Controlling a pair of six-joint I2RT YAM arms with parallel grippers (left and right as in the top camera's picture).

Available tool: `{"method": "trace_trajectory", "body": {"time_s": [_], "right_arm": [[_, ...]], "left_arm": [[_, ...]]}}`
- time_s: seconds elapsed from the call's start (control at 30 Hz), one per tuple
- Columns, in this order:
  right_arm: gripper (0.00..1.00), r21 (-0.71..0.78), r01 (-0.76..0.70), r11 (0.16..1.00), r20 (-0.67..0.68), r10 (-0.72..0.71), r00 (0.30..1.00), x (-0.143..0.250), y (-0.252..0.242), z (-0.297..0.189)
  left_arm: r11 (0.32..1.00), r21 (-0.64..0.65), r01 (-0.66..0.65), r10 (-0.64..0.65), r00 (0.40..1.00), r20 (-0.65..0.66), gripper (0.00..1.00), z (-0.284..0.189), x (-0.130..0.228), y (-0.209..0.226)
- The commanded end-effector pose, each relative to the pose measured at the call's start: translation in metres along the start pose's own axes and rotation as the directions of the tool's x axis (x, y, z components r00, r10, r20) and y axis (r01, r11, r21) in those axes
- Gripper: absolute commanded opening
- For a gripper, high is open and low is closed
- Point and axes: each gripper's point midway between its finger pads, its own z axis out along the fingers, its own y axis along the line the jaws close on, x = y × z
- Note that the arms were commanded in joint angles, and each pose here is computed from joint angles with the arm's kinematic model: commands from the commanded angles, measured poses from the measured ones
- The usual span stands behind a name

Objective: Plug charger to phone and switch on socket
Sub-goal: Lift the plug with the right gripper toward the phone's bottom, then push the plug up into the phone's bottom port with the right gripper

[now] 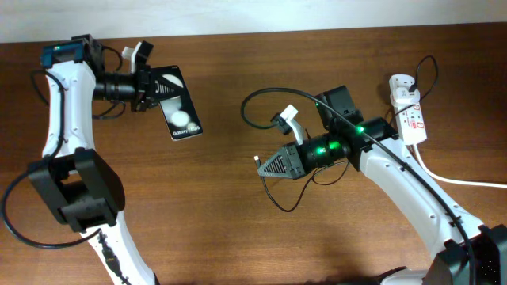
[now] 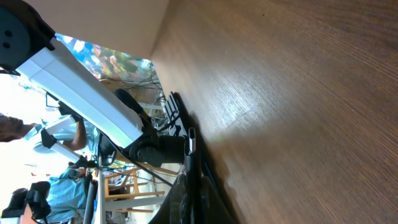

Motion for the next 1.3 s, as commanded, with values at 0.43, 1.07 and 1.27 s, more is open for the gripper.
{"method": "trace_trajectory", "body": {"time_s": [0.43, 1.07, 1.27], "right_arm": [[0.04, -0.031, 0.010, 0.999, 0.007, -0.010, 1.000, 0.000, 0.005, -0.002], [0.04, -0.151, 0.037, 0.988, 0.117, -0.020, 0.993, -0.042, 0.031, -0.007], [0.04, -0.165, 0.061, 0.984, 0.093, -0.045, 0.995, -0.038, 0.040, 0.004]], "left_arm": [[0.971, 0.229, -0.066, 0.049, 0.996, 0.080, 0.00, -0.006, -0.014, -0.041], [0.890, 0.419, -0.178, 0.144, 0.983, 0.113, 0.00, 0.007, -0.018, -0.086], [0.877, 0.431, -0.213, 0.197, 0.977, 0.083, 0.00, 0.027, -0.012, -0.097]]}}
